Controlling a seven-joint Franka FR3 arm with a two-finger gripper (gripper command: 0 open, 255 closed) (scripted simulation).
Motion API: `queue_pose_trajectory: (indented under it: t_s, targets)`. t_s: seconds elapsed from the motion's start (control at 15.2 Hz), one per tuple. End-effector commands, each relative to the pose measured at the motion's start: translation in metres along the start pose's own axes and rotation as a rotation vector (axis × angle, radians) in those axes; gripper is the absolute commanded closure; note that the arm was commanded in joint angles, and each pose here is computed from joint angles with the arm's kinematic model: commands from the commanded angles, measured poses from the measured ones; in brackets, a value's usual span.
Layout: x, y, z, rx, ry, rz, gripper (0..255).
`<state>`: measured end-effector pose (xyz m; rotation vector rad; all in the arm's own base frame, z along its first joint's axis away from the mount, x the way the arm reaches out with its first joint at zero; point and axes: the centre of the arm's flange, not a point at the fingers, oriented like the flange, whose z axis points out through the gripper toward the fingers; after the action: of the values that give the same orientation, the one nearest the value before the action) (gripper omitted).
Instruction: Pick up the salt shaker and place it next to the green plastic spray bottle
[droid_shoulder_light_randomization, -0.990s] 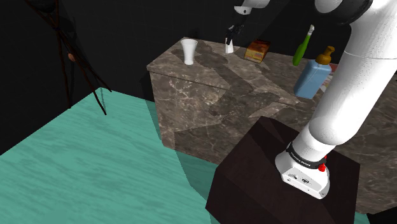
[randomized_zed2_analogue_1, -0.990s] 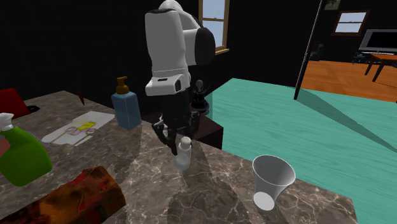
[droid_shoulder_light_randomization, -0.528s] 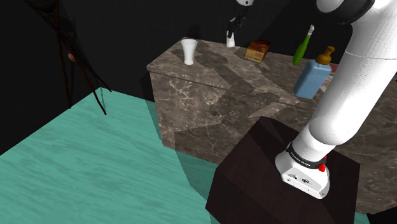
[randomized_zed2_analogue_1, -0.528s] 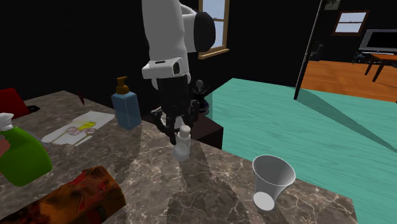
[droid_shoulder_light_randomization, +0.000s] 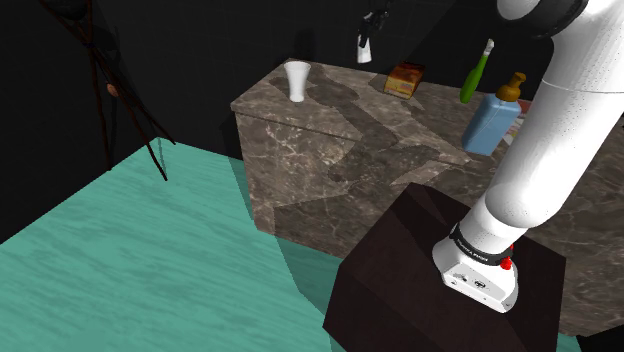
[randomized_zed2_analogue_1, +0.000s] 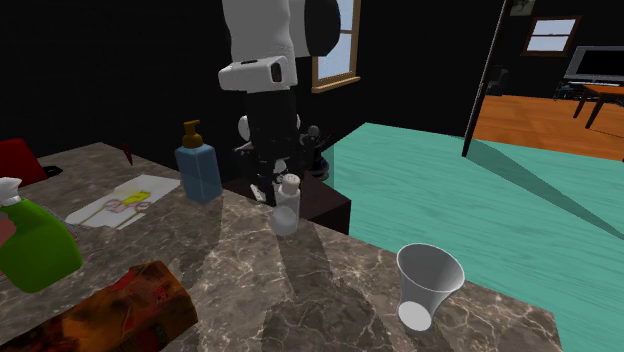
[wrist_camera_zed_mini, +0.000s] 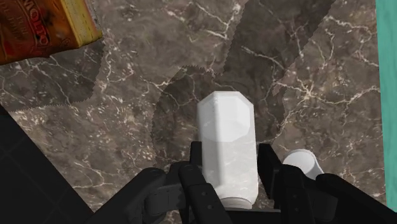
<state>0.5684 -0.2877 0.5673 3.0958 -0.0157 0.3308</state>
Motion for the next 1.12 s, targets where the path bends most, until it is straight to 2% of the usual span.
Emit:
queue_pose_trajectory:
  t_s: [0.0,1.06]
  targets:
    - [0.001,0.001,-0.011,0.000,0.000,0.000,255]
    - [0.019,0.003,-0.094,0.000,0.000,0.000,255]
